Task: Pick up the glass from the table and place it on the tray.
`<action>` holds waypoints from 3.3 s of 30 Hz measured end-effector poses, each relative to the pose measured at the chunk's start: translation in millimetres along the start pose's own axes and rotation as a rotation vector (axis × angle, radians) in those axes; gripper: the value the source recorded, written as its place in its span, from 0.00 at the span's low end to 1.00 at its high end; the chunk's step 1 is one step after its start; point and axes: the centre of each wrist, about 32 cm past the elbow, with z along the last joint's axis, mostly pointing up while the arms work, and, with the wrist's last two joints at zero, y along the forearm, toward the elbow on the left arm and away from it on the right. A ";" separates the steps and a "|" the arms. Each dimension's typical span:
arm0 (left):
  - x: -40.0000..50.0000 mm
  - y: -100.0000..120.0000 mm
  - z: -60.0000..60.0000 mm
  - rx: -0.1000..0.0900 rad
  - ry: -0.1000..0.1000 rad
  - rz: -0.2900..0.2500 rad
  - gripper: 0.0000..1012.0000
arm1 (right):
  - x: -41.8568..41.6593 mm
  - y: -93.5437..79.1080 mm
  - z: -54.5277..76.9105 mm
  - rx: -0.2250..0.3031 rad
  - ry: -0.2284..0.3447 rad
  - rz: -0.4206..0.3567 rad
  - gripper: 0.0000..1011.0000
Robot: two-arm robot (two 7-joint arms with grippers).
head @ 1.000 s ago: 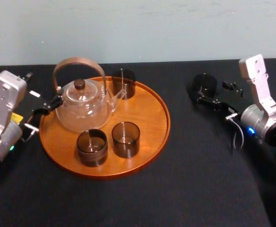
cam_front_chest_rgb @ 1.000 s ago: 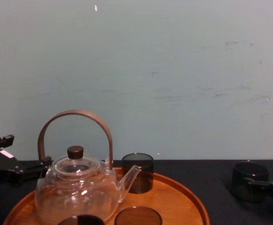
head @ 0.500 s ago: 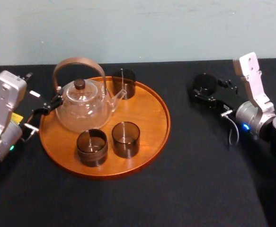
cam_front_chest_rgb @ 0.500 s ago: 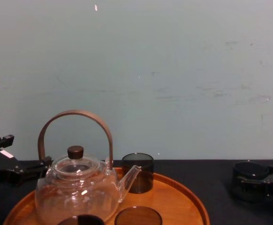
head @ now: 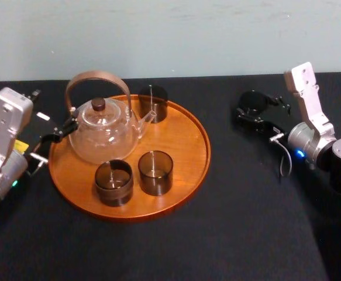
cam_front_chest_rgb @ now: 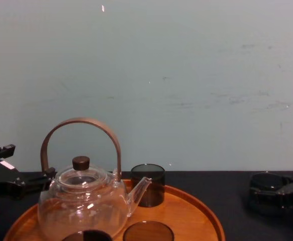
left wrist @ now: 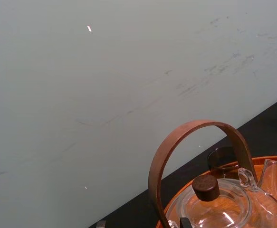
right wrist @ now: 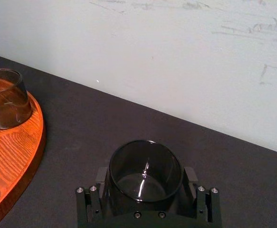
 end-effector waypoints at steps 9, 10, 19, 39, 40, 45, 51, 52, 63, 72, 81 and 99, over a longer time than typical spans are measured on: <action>0.0 0.0 0.0 0.000 0.000 0.000 1.00 | -1.1 4.0 1.4 -0.002 -0.005 0.003 0.99; 0.0 0.0 0.0 0.000 0.000 0.000 1.00 | -1.1 3.9 1.3 -0.002 -0.005 0.003 0.99; 0.0 0.0 0.0 0.000 0.000 0.000 1.00 | -0.9 3.5 1.1 -0.002 -0.005 0.002 0.99; 0.0 0.0 0.0 0.000 0.000 0.000 1.00 | -0.5 3.0 0.9 -0.001 -0.003 0.001 0.90; 0.0 0.0 0.0 0.000 0.000 0.000 1.00 | -0.5 3.0 0.9 -0.001 -0.003 0.001 0.90; 0.0 0.0 0.0 0.000 0.000 0.000 1.00 | -1.1 0.8 0.5 0.006 0.003 0.024 0.90; 0.0 0.0 0.0 0.000 0.000 0.000 1.00 | -8.8 -5.0 6.4 0.025 -0.011 0.074 0.90; 0.0 0.0 0.0 0.000 0.000 0.000 1.00 | -9.9 -5.8 7.4 0.028 -0.014 0.079 0.90; 0.0 0.0 0.0 0.000 0.000 0.000 1.00 | -29.1 -12.2 23.5 0.067 -0.062 0.146 0.90; 0.0 0.0 0.0 0.000 0.000 0.000 1.00 | -42.6 -9.3 30.9 0.083 -0.089 0.198 0.90; 0.0 0.0 0.0 0.000 0.000 0.000 1.00 | -53.6 -1.4 35.2 0.090 -0.097 0.237 0.90; 0.0 0.0 0.0 0.000 0.000 0.000 1.00 | -73.0 12.6 34.4 0.082 -0.102 0.303 0.90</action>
